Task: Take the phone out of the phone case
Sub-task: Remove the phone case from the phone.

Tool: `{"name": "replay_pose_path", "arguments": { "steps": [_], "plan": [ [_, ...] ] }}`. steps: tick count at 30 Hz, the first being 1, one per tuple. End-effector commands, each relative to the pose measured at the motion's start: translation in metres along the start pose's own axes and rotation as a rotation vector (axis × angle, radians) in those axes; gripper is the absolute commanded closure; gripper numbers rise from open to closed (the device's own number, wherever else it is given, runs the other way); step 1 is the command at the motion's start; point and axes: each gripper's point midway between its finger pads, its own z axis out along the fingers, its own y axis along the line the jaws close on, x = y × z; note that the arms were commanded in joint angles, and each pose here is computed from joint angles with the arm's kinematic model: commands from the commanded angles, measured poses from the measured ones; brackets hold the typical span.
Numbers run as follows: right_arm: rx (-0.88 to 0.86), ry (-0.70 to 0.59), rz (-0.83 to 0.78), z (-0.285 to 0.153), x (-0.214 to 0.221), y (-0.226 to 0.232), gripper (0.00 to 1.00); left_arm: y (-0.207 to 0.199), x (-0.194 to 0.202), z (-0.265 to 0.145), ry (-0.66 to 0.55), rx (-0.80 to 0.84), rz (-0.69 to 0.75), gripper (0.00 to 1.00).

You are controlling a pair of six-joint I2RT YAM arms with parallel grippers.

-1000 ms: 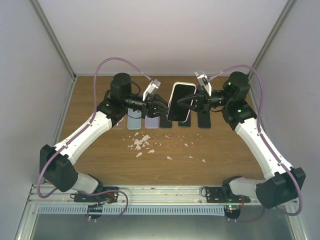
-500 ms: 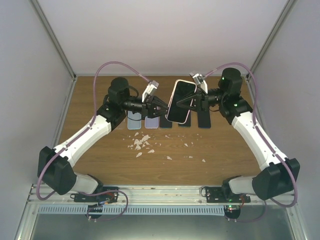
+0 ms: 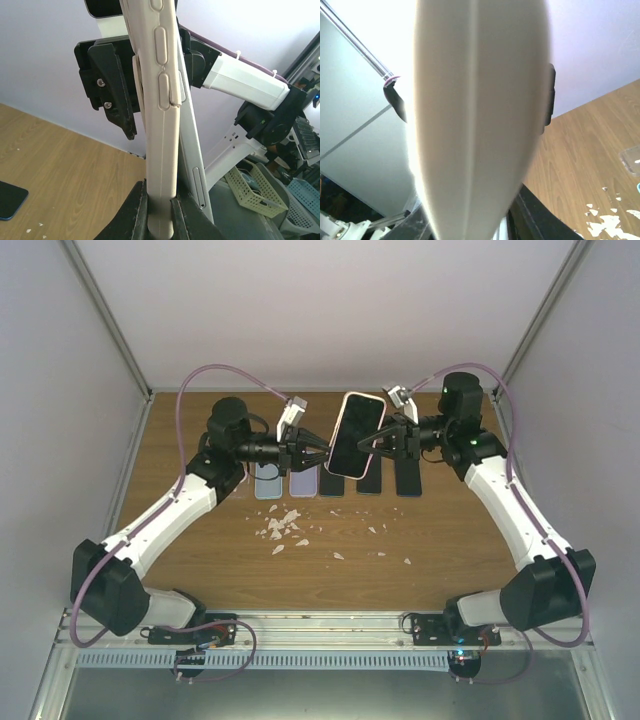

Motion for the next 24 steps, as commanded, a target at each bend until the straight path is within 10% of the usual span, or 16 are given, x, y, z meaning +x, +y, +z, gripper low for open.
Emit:
{"name": "replay_pose_path", "arguments": {
  "steps": [1, 18, 24],
  "plan": [
    [0.017, -0.012, -0.015, -0.007, -0.009, -0.004, 0.75, -0.034, -0.019, -0.008, -0.043, 0.052, 0.182, 1.0],
    [0.375, -0.064, -0.093, -0.03, -0.02, -0.061, 0.18, 0.019, -0.025, -0.021, -0.167, -0.115, -0.174, 1.0],
    [0.574, -0.076, -0.182, -0.048, -0.029, -0.082, 0.16, 0.038, -0.021, -0.028, -0.202, -0.178, -0.281, 1.0]
  ]
}}
